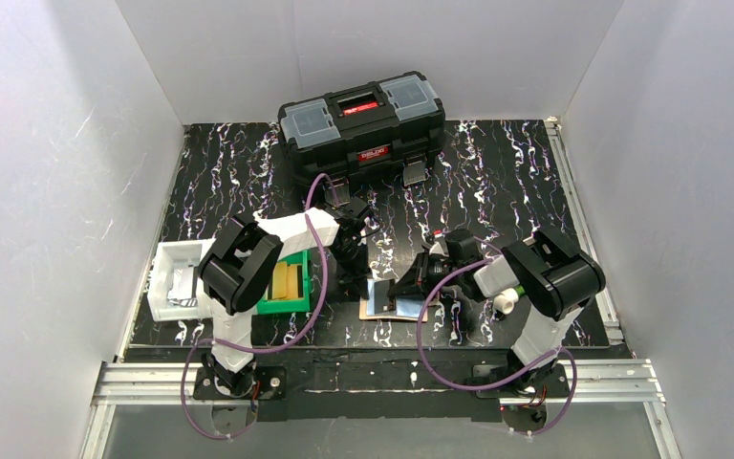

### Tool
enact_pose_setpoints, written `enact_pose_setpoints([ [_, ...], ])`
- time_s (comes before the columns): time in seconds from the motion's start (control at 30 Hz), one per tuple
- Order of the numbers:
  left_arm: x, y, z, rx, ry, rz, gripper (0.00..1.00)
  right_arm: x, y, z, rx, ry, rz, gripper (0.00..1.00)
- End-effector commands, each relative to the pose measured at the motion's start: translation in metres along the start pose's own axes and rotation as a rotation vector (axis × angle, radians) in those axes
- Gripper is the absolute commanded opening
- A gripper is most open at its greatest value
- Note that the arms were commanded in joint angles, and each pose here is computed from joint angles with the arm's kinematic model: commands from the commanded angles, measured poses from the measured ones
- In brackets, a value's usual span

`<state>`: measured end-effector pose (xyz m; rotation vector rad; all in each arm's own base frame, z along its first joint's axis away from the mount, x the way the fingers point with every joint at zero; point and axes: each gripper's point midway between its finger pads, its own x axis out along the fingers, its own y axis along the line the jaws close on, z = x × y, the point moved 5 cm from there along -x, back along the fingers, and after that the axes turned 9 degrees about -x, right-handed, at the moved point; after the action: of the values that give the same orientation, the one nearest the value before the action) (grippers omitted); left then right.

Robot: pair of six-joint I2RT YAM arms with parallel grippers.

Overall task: Take the credit cards out of the card holder
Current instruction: Remove the credit card from the card holder.

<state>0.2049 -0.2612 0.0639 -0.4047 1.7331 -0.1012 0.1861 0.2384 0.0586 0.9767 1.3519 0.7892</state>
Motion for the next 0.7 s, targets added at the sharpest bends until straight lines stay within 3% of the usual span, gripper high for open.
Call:
enact_pose_setpoints([
  [0.0, 0.037, 0.032, -0.001, -0.012, 0.000, 0.165, 0.00, -0.008, -0.007, -0.003, 0.060, -0.011, -0.025, 0.15],
  [0.43, 0.037, 0.031, 0.000, -0.009, -0.002, 0.163, 0.00, -0.025, -0.015, -0.004, 0.022, -0.032, -0.099, 0.02],
  [0.67, 0.032, 0.026, 0.001, 0.002, -0.010, 0.144, 0.00, -0.034, -0.013, -0.004, -0.023, -0.046, -0.159, 0.01],
])
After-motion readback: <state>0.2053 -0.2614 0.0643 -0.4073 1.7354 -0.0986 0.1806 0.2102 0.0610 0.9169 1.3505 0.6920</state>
